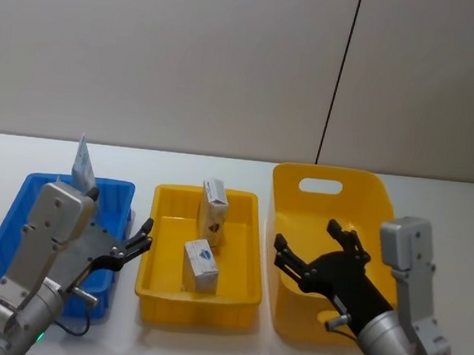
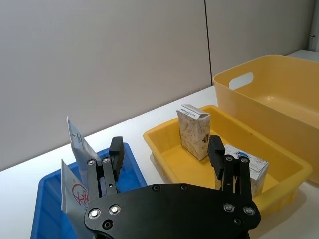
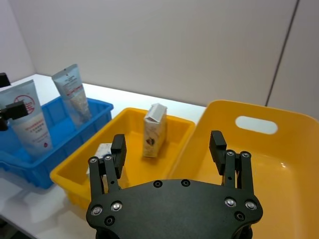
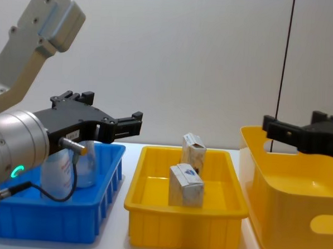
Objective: Bimanual collaborative sorting of washing and personal care products
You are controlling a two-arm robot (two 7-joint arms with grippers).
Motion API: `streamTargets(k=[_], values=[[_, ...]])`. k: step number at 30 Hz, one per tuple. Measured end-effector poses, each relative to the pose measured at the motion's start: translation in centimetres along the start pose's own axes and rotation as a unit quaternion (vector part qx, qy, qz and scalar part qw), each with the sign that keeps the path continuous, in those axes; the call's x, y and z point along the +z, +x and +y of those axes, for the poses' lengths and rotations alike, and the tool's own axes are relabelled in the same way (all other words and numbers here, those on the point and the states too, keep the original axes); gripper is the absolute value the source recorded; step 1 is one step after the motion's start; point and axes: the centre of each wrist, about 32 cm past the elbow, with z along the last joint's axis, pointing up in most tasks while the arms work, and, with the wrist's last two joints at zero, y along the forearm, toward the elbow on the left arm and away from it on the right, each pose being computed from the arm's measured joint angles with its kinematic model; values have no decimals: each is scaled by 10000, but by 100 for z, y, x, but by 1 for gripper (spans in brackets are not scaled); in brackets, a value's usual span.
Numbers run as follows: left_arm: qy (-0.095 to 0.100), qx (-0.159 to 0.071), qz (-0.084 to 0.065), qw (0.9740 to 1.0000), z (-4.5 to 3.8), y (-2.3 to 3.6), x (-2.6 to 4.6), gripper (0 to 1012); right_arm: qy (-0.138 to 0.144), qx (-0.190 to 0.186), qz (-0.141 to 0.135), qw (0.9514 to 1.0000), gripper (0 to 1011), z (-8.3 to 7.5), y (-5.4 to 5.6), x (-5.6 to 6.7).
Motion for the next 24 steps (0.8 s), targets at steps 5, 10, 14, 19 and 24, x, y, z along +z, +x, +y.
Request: streamTargets(k=[5, 10, 14, 19, 24], values=[[0, 0, 0, 10000, 0, 0, 0, 1001, -4, 186, 32, 9998, 1002, 116, 0, 9], [0, 0, 0, 10000, 0, 0, 0, 1001, -38, 396, 74, 9992, 1002, 266, -11, -1], [0, 0, 0, 10000, 0, 0, 0, 1001, -62, 520, 114, 9986, 1002, 372, -22, -9], [0, 0, 0, 10000, 0, 0, 0, 1001, -112, 646, 176, 9977, 1002, 482, -55, -35], [0, 0, 0, 10000, 0, 0, 0, 1001, -205, 742, 260, 9967, 1002, 591, -110, -77]])
